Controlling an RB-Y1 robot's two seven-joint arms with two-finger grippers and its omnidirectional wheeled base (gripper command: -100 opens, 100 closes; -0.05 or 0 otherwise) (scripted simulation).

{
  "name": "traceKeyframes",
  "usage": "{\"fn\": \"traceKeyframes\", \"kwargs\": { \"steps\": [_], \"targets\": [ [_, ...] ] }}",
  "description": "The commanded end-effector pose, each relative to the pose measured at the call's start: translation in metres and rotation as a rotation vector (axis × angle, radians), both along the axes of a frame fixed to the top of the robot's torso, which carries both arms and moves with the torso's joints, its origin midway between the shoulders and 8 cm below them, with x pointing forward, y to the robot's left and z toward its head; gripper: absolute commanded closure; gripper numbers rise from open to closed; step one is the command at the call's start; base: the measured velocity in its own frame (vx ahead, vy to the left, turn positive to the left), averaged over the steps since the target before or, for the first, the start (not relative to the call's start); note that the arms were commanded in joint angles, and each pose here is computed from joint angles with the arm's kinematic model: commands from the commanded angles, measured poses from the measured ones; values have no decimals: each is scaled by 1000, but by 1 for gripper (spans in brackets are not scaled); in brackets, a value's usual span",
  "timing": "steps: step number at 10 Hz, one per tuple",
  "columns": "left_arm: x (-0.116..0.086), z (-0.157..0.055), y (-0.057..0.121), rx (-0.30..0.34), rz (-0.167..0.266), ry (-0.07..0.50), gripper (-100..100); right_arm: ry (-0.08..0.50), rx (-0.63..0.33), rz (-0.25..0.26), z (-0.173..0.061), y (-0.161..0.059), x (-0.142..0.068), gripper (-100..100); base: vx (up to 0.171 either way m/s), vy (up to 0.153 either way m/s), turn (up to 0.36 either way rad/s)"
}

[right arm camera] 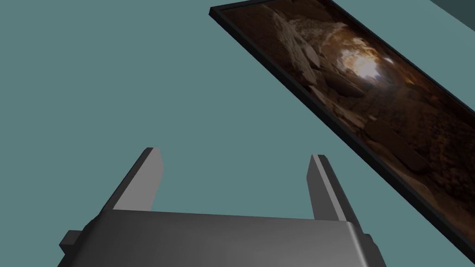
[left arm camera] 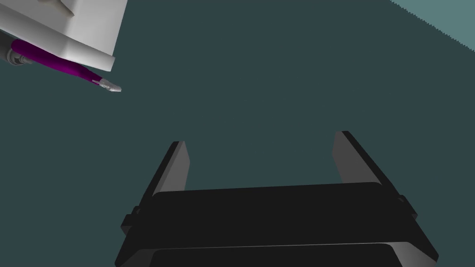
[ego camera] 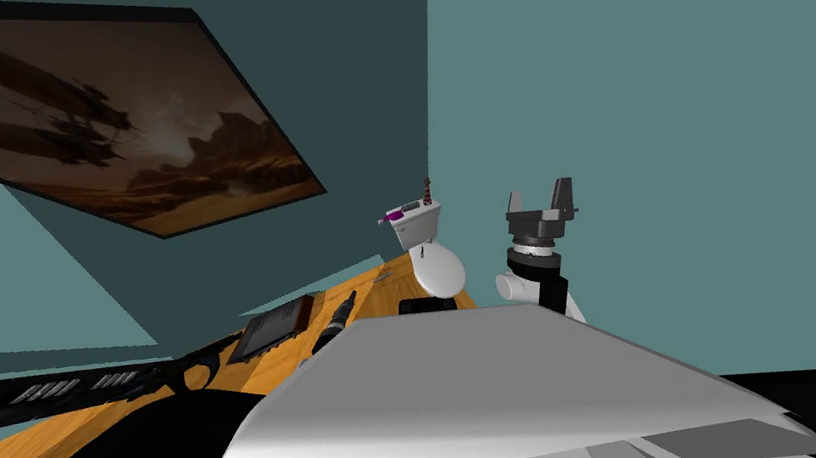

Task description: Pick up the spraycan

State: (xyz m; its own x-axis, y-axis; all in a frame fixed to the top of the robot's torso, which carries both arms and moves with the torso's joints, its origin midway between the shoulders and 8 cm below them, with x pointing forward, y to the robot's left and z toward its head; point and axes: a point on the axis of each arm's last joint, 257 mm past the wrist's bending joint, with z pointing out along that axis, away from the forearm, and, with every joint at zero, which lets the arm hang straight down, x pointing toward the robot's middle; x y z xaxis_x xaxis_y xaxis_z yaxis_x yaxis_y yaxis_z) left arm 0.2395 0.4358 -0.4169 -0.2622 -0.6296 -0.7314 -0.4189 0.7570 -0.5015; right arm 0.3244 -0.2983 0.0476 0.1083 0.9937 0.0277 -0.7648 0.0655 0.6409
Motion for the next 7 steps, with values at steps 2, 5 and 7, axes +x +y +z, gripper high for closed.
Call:
{"fn": "traceKeyframes", "kwargs": {
  "steps": [2,5,7],
  "targets": [
    [-12,0,25,-12,40,13,-100,0,0,0,0,0,0,0,-72,32,-216],
    [-32,1,66,-34,112,31,-100,0,0,0,0,0,0,0,-101,51,-251],
    [-49,3,101,-41,170,49,-100,0,0,0,0,0,0,0,-136,57,-352]
  ]
}}
